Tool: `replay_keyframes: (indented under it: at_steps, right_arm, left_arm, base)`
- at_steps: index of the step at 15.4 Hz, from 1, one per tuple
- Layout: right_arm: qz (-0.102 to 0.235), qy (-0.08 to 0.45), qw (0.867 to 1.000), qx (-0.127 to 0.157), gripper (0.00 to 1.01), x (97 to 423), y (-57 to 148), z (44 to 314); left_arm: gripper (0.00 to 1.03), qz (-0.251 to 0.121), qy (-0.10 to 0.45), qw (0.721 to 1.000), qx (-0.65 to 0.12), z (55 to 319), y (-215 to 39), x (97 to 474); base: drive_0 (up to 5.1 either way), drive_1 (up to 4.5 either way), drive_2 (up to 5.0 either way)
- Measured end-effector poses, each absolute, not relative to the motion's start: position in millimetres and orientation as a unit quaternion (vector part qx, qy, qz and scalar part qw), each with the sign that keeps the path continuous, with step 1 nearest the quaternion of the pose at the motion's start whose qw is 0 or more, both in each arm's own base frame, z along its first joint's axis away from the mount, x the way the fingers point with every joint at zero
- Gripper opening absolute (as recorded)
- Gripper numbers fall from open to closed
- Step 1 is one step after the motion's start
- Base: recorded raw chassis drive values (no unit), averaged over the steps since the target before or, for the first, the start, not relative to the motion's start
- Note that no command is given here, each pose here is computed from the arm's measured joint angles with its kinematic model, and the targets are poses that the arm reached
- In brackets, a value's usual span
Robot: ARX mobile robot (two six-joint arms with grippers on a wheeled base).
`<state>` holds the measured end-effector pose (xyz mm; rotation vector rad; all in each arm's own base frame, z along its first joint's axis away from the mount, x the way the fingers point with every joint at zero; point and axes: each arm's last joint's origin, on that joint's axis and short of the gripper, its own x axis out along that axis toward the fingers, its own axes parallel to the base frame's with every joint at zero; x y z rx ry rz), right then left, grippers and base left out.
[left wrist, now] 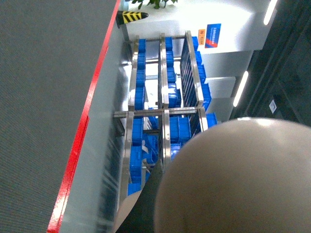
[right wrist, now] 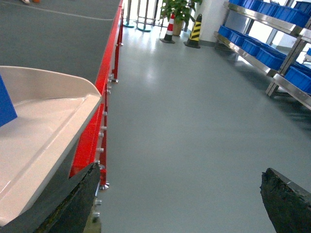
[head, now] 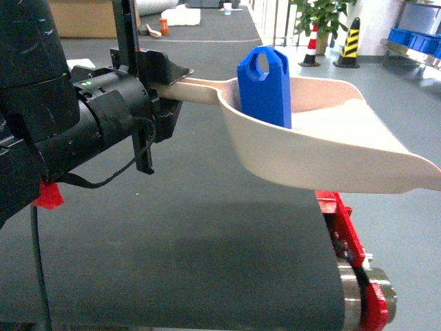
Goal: Place part in tray to right shelf
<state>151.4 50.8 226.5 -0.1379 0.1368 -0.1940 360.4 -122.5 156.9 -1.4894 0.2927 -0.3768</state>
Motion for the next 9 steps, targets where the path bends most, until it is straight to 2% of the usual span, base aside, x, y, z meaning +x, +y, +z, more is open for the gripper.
replay_keyframes:
  at_steps: [9]
  right_arm:
    - [-0.097, 0.068, 0.991, -0.069, 0.98, 151.4, 50.8, 226.4]
  left_arm:
    - [0.14, -0.171, 0.132, 0.709, -0.671, 157.0, -122.7, 360.4]
  base:
    - [5.1, -2.34, -2.3]
